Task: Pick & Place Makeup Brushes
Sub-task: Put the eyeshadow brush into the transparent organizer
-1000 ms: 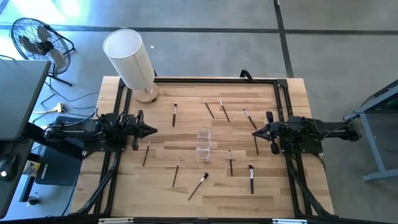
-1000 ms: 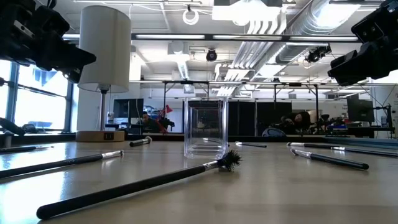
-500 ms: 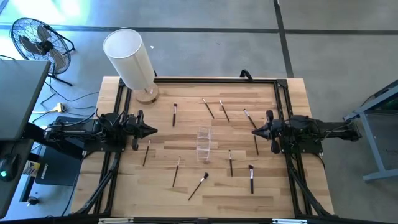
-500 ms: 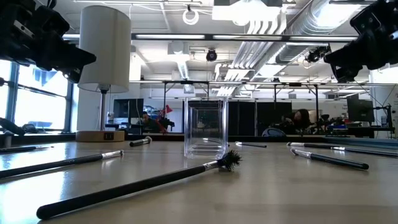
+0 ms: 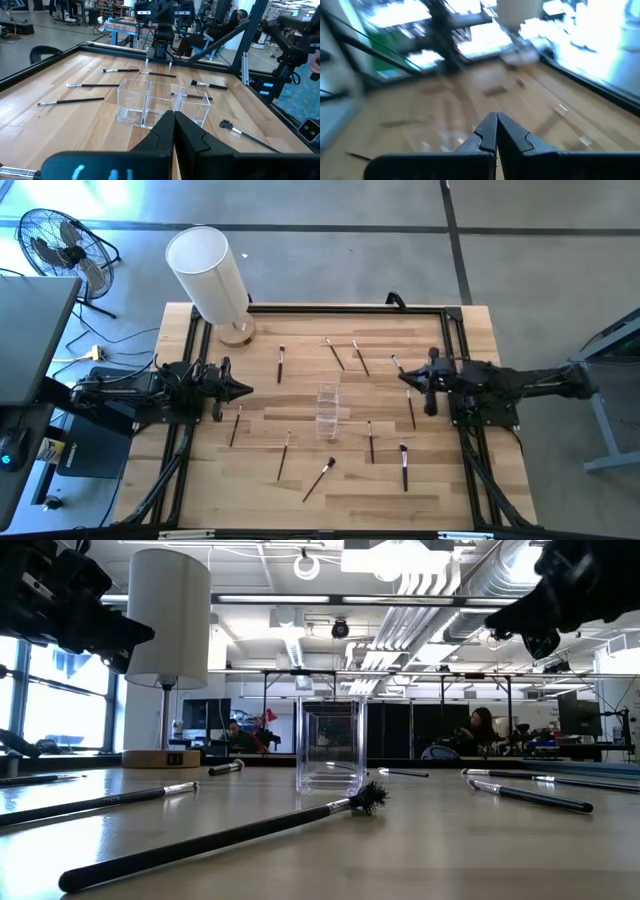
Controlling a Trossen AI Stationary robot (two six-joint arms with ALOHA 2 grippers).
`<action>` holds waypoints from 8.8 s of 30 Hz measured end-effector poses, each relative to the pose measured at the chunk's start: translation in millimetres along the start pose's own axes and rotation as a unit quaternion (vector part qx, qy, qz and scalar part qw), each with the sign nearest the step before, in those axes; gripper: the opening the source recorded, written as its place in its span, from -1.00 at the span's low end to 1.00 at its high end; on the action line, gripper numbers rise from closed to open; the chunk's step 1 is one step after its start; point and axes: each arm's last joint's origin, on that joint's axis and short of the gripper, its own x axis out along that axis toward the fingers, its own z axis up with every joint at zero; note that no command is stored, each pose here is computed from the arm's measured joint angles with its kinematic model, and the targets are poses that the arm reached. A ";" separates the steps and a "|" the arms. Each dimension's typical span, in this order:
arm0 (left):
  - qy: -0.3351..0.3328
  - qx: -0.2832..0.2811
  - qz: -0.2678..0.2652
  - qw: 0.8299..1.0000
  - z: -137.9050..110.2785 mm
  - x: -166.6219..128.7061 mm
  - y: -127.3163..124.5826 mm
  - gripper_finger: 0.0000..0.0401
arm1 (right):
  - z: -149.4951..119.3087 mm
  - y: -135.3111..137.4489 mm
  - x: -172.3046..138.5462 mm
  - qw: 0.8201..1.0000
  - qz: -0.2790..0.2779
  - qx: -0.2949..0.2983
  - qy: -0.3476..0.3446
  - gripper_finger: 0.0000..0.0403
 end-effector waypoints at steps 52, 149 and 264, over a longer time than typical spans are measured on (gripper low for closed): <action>0.000 0.000 0.000 1.000 -0.1 0.0 0.0 -1.00 | -13.4 -162.0 168.2 0.741 -0.300 0.168 0.577 -0.34; -0.005 0.037 0.036 0.999 0.5 0.0 2.1 -1.00 | 37.3 53.8 213.0 0.993 -0.098 0.045 0.036 -0.45; 0.476 -0.379 0.449 0.654 -19.3 88.8 7.0 -0.37 | 18.8 49.6 76.6 0.848 -0.303 0.095 0.424 -0.97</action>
